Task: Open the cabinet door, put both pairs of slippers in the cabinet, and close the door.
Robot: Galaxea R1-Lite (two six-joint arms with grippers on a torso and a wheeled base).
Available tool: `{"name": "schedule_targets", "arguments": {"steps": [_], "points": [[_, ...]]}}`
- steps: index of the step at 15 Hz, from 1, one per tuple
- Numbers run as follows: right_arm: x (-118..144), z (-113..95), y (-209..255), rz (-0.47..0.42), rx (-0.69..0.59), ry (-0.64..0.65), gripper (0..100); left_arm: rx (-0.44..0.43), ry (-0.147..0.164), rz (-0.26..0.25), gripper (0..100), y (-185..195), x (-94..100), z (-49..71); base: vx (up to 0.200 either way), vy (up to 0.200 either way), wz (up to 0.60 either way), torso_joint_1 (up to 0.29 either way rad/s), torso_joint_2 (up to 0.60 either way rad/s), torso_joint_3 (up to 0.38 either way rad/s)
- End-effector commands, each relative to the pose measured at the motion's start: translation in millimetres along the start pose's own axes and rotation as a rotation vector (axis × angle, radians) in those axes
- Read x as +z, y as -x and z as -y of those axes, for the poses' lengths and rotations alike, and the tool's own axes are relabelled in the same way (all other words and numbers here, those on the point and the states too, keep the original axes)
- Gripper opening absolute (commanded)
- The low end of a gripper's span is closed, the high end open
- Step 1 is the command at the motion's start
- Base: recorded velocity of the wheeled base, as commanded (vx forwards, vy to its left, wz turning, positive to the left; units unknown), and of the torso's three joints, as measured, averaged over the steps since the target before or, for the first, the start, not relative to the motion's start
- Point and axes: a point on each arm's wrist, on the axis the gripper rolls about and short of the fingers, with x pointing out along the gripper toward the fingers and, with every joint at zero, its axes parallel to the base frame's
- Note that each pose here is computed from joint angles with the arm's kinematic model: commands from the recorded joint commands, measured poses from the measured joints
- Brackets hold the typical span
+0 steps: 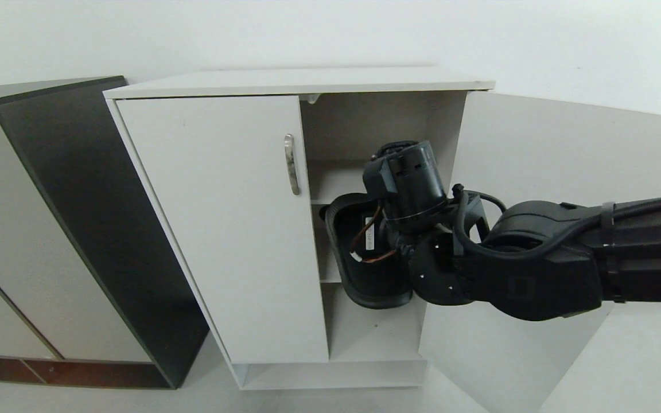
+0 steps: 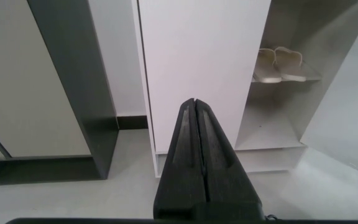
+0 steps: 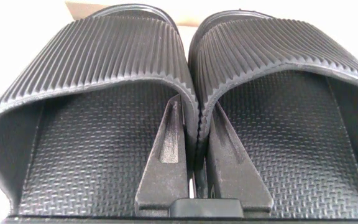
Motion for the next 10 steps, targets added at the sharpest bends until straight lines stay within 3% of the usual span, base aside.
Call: {"name": "schedule_targets", "arguments": {"steps": [1,5,10], "points": [[-7.4,-6.2,-11.0,0.004,-0.028,0.006,0,0.000,0.000,-0.001,0,-0.1,0.0,0.0,0.000,0.000,0.00,0.000,0.00,0.000],[-8.1,-10.3,-15.4,0.017,-0.031,0.009,0,0.000,0.000,-0.001,0,-0.1,0.0,0.0,0.000,0.000,0.00,0.000,0.00,0.000],[-9.6,-12.0,-22.3,0.037,-0.031,0.011,0,-0.003,-0.001,-0.001,0,-0.1,0.0,0.1,0.200,0.000,0.00,-0.001,0.00,0.000]]}}
